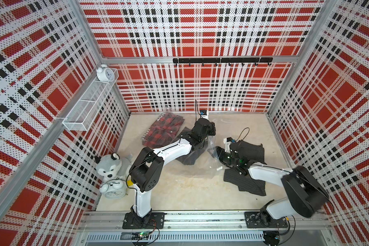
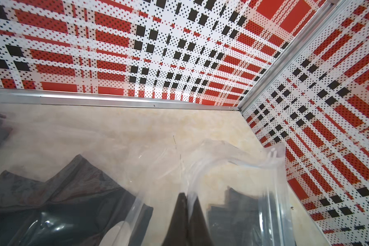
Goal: Place the folded shirt into the vacuum bag
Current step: Place the shirt in the vacuum bag.
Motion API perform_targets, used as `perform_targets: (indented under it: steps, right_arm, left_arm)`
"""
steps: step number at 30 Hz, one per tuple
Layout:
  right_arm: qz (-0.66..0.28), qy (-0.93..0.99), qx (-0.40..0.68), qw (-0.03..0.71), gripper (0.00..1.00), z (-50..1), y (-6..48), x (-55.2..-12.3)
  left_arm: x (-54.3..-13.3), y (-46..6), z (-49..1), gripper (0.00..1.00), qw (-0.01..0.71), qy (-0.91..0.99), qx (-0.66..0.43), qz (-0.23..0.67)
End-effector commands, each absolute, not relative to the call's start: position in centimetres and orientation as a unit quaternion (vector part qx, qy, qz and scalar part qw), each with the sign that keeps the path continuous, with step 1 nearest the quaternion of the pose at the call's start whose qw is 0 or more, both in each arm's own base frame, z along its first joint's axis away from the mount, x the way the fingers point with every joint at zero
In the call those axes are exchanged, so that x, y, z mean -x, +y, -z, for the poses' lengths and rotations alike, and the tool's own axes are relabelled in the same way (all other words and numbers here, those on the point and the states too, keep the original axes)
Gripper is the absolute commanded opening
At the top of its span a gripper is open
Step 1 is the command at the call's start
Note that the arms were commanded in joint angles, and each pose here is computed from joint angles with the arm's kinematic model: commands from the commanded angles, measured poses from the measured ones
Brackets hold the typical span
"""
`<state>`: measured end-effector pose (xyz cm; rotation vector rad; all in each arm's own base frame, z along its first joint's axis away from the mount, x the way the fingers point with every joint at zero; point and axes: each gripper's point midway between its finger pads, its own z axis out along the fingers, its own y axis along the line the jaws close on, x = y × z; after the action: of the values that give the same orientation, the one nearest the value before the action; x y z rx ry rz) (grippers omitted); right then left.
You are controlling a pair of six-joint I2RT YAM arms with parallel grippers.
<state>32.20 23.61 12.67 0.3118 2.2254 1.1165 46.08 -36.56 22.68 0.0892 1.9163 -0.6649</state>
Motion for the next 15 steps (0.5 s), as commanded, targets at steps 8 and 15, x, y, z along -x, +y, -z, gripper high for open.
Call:
perform_targets:
  steps: [8, 15]
  right_arm:
    - [-0.302, 0.867, -0.174, 0.355, 0.87, -12.5, 12.0, -27.8]
    - [-0.389, 0.829, -0.158, 0.369, 0.89, -16.7, 11.2, -27.5]
  left_arm:
    - [-47.0, -36.4, -21.3, 0.00, 0.532, 0.805, -0.042, 0.261]
    - [-47.0, -33.8, -19.2, 0.00, 0.523, 0.817, -0.028, 0.241]
